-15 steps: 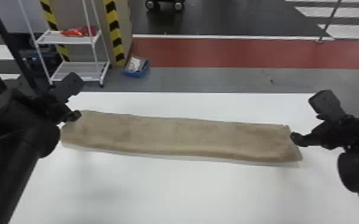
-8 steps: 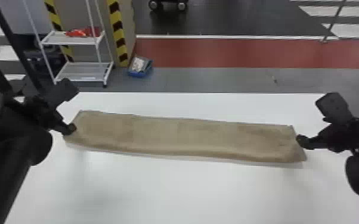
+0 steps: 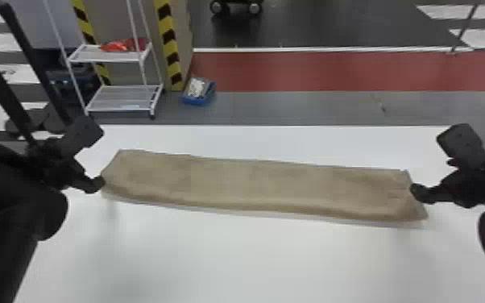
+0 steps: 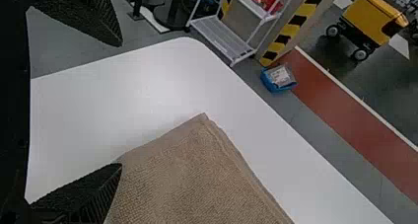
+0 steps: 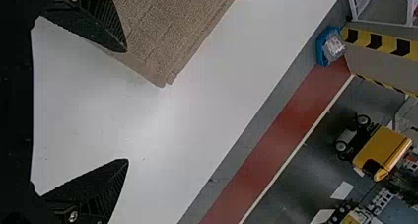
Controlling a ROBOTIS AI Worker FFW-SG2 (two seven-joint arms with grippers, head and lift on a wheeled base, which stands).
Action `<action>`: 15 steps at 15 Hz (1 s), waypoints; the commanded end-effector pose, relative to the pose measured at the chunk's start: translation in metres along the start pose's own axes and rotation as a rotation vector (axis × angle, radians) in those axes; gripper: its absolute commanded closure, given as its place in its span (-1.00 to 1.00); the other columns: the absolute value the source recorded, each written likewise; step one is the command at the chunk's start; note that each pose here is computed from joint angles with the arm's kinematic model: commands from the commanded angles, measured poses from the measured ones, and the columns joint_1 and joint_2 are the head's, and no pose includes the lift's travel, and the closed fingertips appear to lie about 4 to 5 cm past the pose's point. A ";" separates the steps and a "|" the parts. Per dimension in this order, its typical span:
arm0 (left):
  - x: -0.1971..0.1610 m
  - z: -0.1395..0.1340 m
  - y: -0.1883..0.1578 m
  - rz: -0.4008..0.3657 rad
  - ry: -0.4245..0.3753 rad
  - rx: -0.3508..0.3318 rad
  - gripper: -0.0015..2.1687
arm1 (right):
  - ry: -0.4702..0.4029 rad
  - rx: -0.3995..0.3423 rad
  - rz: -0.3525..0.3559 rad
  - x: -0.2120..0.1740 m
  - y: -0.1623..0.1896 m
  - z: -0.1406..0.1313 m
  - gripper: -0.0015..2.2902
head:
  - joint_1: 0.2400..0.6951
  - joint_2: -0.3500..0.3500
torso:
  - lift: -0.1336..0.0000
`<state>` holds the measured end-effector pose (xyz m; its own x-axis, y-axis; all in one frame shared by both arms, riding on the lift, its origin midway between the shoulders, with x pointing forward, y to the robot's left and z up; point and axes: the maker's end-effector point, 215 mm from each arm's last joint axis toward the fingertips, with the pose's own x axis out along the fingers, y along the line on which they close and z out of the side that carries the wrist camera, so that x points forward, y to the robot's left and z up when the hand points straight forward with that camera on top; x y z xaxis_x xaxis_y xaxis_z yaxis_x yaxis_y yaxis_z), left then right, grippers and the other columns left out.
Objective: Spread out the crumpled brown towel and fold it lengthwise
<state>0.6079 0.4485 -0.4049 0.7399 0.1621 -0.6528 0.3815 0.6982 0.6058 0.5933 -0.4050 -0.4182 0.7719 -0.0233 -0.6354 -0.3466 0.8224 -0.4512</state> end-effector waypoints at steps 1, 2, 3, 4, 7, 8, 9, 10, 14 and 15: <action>0.002 0.005 -0.002 0.000 -0.009 -0.003 -1.00 | 0.002 0.009 -0.004 -0.002 -0.002 -0.003 -0.91 | 1.00 0.11 | -0.84; 0.003 0.006 -0.003 0.004 -0.009 0.000 -1.00 | 0.005 0.017 -0.006 -0.003 -0.004 -0.006 -0.91 | 1.00 0.11 | -0.84; 0.006 0.005 -0.005 0.007 -0.003 0.003 -1.00 | 0.009 0.022 -0.008 -0.004 -0.005 -0.010 -0.91 | 1.00 0.10 | -0.84; 0.009 0.005 -0.005 0.009 0.001 0.002 -1.00 | 0.009 0.022 -0.007 -0.004 -0.004 -0.010 -0.91 | 1.00 0.09 | -0.84; 0.022 -0.001 -0.010 0.003 0.030 0.014 -1.00 | 0.010 0.025 -0.008 -0.006 -0.001 -0.012 -0.91 | 1.00 0.08 | -0.84; 0.023 -0.002 -0.008 0.008 0.032 0.013 -1.00 | 0.014 0.028 -0.008 -0.007 -0.001 -0.013 -0.91 | 1.00 0.08 | -0.84; 0.025 -0.004 -0.008 0.012 0.035 0.012 -1.00 | 0.014 0.028 -0.008 -0.007 -0.001 -0.013 -0.91 | 1.00 0.08 | -0.84; 0.024 -0.002 -0.006 0.015 0.033 0.011 -1.00 | 0.014 0.028 -0.008 -0.007 -0.001 -0.013 -0.91 | 1.00 0.09 | -0.84; 0.026 -0.005 -0.005 0.015 0.045 0.020 -1.00 | 0.016 0.029 -0.007 -0.006 0.002 -0.013 -0.91 | 1.00 0.10 | -0.84; 0.028 -0.008 -0.006 0.012 0.053 0.027 -1.00 | 0.015 0.028 -0.007 -0.006 0.001 -0.012 -0.91 | 1.00 0.10 | -0.84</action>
<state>0.6226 0.4532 -0.4270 0.7212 0.2027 -0.6624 0.3812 0.6822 0.6239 0.5813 -0.4111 -0.4234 0.7654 -0.0379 -0.6425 -0.3255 0.8384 -0.4371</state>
